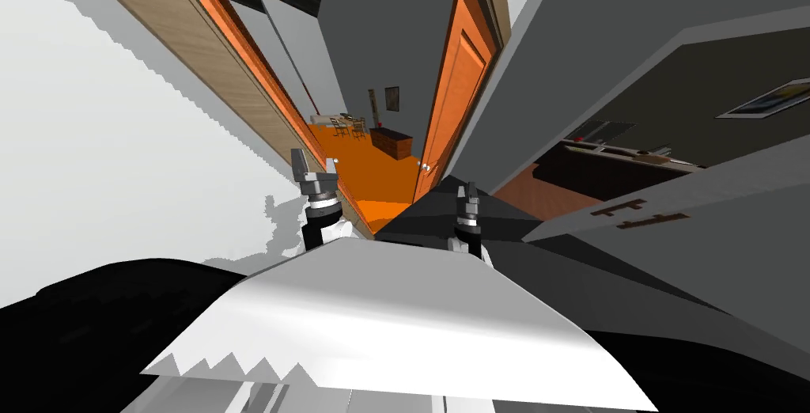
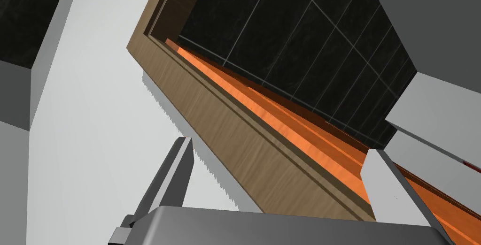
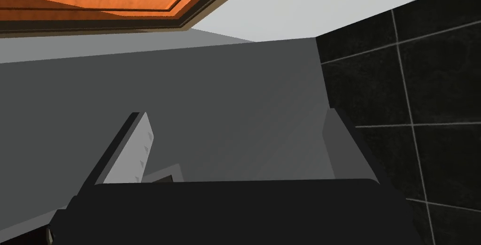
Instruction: Push the door open
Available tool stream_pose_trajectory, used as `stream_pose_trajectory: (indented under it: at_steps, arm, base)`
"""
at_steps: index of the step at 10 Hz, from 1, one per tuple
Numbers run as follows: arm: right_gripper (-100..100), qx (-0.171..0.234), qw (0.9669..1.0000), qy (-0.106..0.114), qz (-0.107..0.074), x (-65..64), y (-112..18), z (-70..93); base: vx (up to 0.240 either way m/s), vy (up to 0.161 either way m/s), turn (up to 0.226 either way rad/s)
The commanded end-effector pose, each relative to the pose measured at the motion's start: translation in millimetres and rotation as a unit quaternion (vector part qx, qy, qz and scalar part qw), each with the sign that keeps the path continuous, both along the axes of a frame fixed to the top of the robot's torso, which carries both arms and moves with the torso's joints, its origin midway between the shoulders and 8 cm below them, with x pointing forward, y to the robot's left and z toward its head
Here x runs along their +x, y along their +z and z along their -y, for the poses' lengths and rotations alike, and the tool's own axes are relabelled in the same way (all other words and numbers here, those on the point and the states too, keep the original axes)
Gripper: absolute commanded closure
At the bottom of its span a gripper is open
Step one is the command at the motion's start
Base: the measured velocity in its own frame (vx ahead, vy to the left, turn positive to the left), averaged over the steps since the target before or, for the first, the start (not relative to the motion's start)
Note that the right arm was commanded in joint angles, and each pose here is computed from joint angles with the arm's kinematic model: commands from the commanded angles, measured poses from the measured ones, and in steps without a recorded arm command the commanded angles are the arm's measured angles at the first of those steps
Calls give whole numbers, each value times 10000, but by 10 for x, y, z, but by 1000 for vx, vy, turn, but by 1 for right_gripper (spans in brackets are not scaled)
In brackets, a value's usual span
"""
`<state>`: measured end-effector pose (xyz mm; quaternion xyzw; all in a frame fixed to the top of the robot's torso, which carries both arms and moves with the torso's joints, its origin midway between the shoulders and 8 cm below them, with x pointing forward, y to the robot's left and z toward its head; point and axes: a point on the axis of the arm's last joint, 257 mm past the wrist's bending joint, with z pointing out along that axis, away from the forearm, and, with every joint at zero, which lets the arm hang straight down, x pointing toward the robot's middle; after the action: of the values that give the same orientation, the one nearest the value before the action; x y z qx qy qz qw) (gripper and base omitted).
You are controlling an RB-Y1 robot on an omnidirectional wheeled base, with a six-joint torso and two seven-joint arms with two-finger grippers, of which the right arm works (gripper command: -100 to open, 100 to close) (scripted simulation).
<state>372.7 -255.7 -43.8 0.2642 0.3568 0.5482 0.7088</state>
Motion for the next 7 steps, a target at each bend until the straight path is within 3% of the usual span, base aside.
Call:
stream_pose_trajectory:
  at_steps: [1, 2, 5, 7]
  arm:
    - [-100, -263, 9996, -95, -80, 14, -112, -20]
    - [-100, -517, 9984, -183, -163, 46, -224, -39]
    - [-100, -901, 9951, -303, -282, 88, -394, -69]
    - [-100, -1293, 9899, -416, -399, 125, -573, -99]
  base:
    - [128, -93, 77]
    - [137, -97, 93]
    - [123, -68, 71]
    - [115, -86, 100]
